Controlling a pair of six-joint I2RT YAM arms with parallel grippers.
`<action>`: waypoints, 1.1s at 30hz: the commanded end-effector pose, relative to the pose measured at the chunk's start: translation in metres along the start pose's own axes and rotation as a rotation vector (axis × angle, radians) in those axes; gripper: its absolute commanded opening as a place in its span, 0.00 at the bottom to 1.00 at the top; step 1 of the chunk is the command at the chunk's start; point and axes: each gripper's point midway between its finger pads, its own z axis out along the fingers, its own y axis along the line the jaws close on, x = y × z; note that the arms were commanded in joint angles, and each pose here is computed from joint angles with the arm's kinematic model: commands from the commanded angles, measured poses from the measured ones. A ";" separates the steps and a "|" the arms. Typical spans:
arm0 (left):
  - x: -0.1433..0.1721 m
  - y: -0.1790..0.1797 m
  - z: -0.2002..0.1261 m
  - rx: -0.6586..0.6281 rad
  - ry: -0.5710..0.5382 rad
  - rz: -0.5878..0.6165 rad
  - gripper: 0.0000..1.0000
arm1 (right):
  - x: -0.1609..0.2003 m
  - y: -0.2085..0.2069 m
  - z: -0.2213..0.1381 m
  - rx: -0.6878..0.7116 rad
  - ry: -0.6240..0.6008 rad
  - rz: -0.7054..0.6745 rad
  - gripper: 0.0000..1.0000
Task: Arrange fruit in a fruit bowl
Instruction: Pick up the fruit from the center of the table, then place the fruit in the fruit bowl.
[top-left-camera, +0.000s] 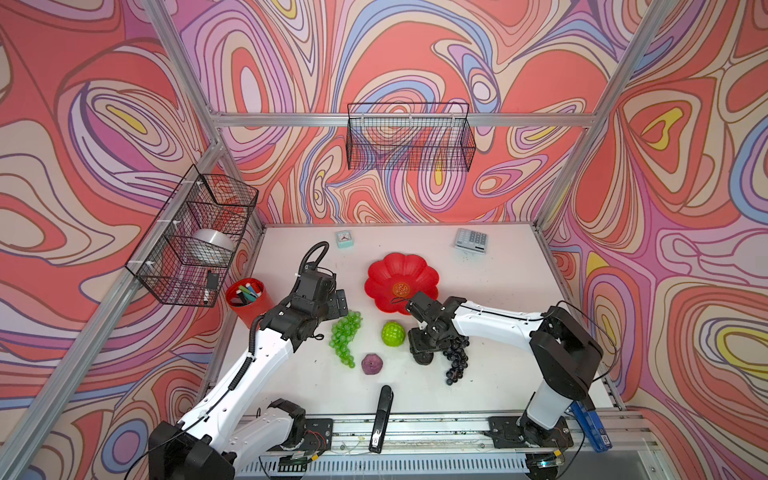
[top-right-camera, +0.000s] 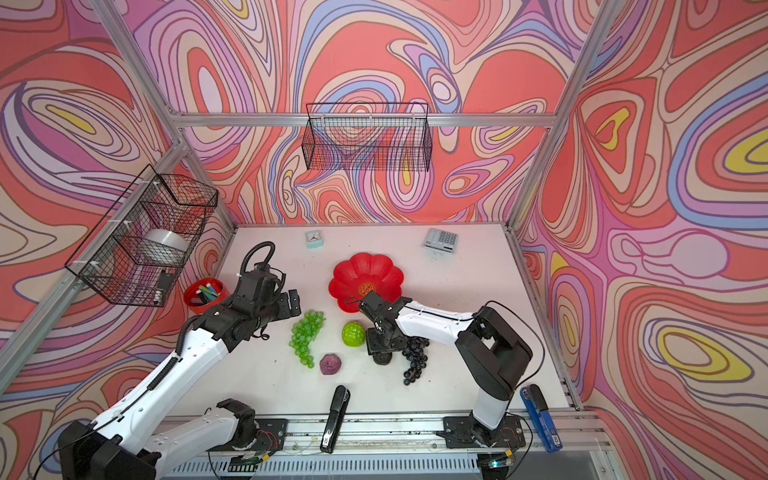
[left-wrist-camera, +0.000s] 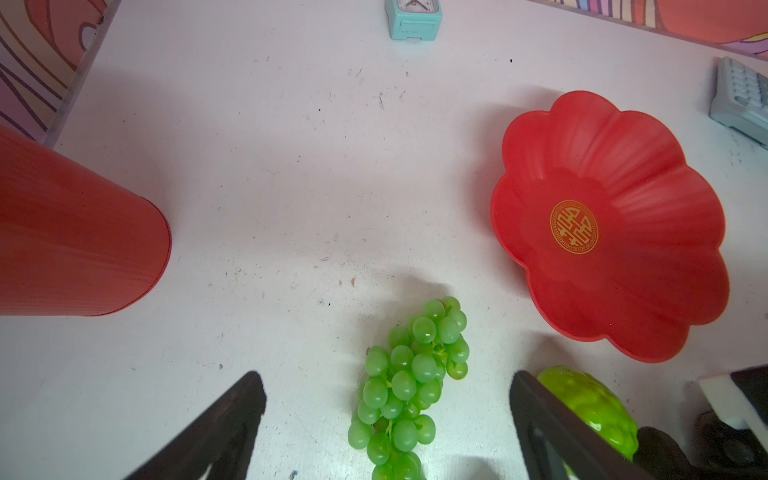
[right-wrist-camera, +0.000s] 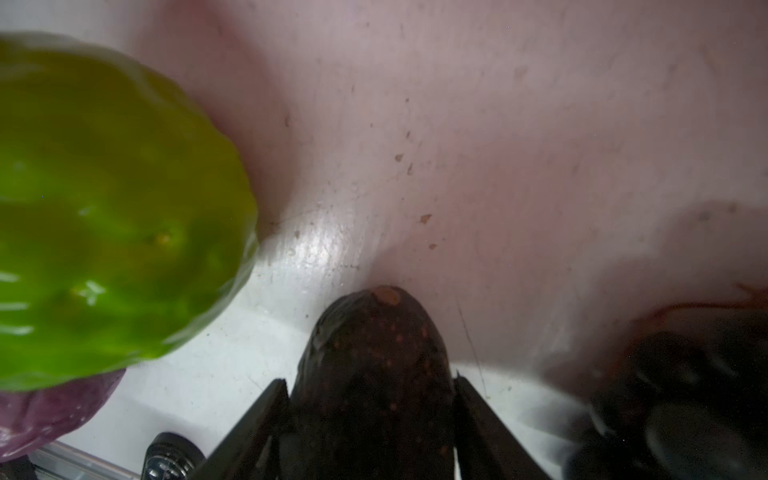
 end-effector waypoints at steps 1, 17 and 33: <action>0.005 0.002 -0.001 -0.012 0.021 -0.002 0.95 | 0.004 -0.001 0.010 0.007 0.014 -0.019 0.58; -0.005 -0.002 0.000 -0.018 0.015 0.005 0.95 | -0.007 0.001 -0.075 -0.035 -0.078 -0.095 0.43; -0.011 -0.002 -0.012 -0.016 0.014 -0.012 0.96 | -0.231 -0.007 -0.134 0.073 -0.436 -0.334 0.43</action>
